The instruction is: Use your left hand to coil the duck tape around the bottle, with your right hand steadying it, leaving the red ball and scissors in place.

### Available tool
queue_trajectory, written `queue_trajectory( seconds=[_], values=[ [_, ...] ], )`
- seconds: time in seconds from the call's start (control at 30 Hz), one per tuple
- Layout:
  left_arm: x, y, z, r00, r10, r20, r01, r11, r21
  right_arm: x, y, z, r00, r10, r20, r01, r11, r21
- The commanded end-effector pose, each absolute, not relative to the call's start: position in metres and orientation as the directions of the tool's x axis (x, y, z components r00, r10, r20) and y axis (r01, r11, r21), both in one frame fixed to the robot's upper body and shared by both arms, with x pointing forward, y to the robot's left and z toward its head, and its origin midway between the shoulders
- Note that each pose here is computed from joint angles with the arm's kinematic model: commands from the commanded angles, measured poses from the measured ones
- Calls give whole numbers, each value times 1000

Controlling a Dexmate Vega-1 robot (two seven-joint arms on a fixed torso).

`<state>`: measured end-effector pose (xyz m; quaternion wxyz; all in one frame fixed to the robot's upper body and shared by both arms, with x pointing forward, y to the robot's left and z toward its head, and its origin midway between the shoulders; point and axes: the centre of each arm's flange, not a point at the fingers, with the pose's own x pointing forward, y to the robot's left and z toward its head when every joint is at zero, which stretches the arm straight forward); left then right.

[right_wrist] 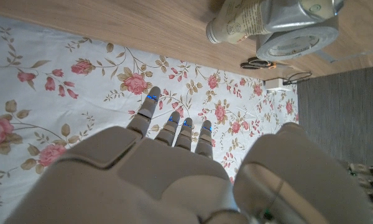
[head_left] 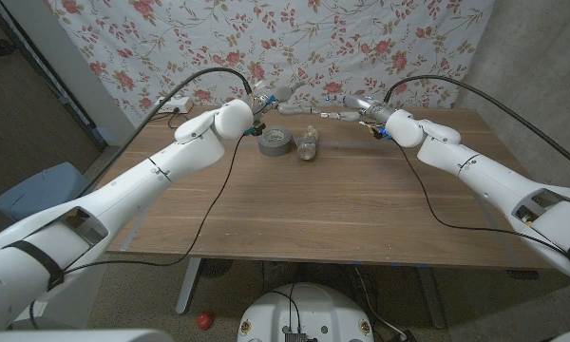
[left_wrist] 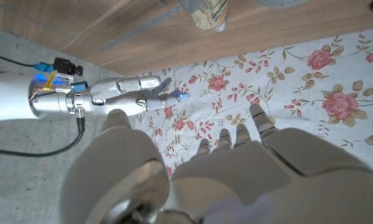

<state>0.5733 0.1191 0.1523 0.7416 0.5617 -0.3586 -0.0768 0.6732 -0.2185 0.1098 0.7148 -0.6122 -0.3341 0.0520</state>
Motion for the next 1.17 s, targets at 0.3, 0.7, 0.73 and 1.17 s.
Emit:
queue_trajectory(
  seconds=[0.3,0.7,0.73,1.17],
  values=[
    [564,195,110,585,-383,715,-249,754,607,649,-248,102,680,392,620,60,813,-579],
    [575,222,90,549,-370,749,-73,872,484,645,-262,87,660,287,694,-43,937,-346],
    [575,224,89,547,-366,753,-62,879,473,645,-264,86,658,276,701,-48,944,-326],
    [584,253,71,573,-285,768,8,939,343,635,-287,78,635,93,767,14,991,-132]
  ],
)
